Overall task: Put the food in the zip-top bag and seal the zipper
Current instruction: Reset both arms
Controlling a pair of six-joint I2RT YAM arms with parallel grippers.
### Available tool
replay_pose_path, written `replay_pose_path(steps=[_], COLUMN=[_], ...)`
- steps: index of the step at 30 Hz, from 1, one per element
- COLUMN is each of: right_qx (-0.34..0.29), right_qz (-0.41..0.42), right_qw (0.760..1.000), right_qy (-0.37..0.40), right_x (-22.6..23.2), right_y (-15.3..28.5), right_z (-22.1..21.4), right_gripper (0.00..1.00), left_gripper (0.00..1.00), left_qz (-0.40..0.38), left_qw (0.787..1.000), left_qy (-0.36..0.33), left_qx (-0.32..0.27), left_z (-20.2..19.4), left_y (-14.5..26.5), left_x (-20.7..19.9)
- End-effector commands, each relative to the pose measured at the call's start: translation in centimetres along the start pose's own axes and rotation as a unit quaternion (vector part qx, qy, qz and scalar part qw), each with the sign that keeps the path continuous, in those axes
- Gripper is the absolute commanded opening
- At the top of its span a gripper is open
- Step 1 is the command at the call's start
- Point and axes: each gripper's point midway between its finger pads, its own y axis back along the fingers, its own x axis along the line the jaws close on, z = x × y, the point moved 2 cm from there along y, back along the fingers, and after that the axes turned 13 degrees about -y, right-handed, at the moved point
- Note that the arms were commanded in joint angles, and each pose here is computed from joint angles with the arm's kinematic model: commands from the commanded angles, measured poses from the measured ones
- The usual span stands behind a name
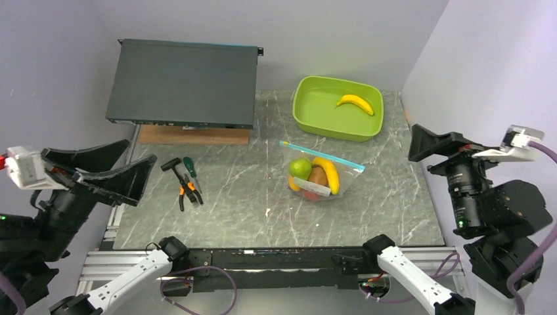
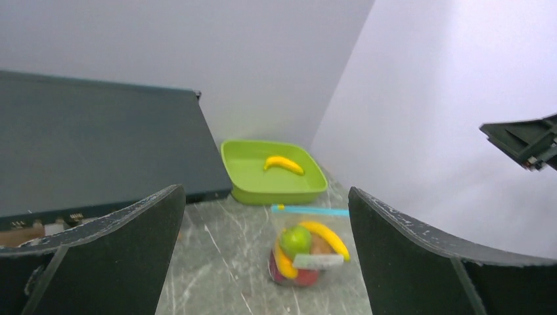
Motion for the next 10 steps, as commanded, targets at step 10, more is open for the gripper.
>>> replay_pose_path(steps=[10], right_qx=[-0.040], right_qz=[-0.036], right_qw=[0.999], right_qy=[0.009], right_x=[-1.7], right_y=[0.3], right_z=[0.8], right_gripper=[1.00], left_gripper=[1.00], left_qz=[0.027], left_qw=[0.999], left_qy=[-0.034], left_qx=[-0.028], left_z=[1.1], left_y=[-1.8], left_x=[0.8])
